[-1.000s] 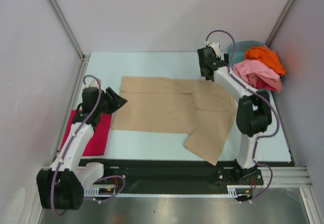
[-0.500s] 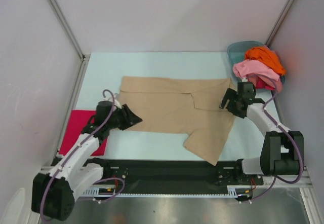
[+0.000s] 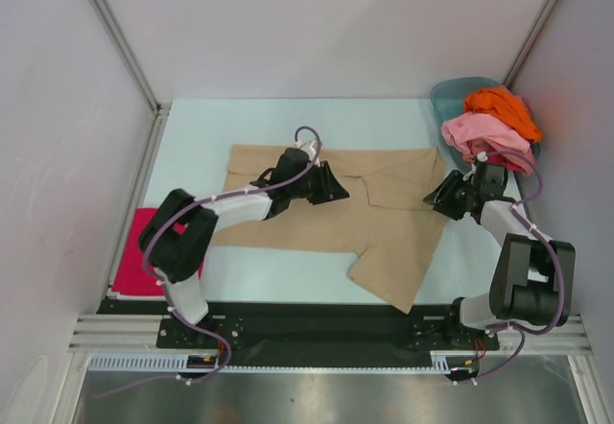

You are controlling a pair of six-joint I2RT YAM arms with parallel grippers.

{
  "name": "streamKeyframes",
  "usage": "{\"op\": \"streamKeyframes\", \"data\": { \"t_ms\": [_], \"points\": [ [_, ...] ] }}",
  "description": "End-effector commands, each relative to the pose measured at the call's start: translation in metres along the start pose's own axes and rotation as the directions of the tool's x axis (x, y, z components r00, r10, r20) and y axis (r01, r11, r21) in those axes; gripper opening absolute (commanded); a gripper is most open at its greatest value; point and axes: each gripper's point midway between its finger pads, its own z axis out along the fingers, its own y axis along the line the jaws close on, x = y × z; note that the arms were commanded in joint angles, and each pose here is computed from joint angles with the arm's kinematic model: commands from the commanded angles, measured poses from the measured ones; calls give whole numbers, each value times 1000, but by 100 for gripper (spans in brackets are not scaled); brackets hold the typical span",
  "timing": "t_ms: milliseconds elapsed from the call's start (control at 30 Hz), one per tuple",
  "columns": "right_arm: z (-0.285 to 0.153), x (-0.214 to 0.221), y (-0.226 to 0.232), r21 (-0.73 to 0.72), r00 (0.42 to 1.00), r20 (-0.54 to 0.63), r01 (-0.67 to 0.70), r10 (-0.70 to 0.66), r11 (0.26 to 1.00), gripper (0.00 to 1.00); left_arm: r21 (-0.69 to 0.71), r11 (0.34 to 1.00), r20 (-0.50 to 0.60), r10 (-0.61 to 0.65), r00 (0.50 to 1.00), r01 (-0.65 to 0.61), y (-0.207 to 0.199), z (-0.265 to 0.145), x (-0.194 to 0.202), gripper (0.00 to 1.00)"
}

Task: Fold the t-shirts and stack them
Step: Fold the tshirt

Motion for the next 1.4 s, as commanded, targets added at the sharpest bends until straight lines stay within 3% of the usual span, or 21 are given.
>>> {"op": "streamKeyframes", "data": {
  "t_ms": [0,33,200,300,533,733,1167,1367],
  "points": [
    [6,-12,7,-61,1000,24,21,-20,998,47,64,998,25,5,1000,-7,-22,38,-16,35],
    [7,-13,4,-49,999,30,25,-24,998,47,90,996,29,16,999,-18,-36,46,-23,35],
    [14,-17,1,-50,999,35,12,-10,999,48,17,1000,-55,9,998,-8,-21,87,12,36],
    [16,-17,1,-59,999,33,12,-10,998,48,-40,999,-47,33,998,-35,-11,95,20,42],
    [16,-15,-9,-48,999,34,3,-2,999,48,-71,997,-57,36,998,-40,1,115,25,43],
    [20,-13,-15,-46,1000,26,-6,7,999,48,-82,995,-29,60,998,-62,0,121,13,40],
    [30,-13,-33,-18,997,15,-74,74,997,49,-132,991,-53,-10,999,3,13,125,14,41],
    [40,-19,-30,-54,997,11,-80,81,995,48,-109,994,-67,-25,997,17,12,129,15,34]
  ]
}}
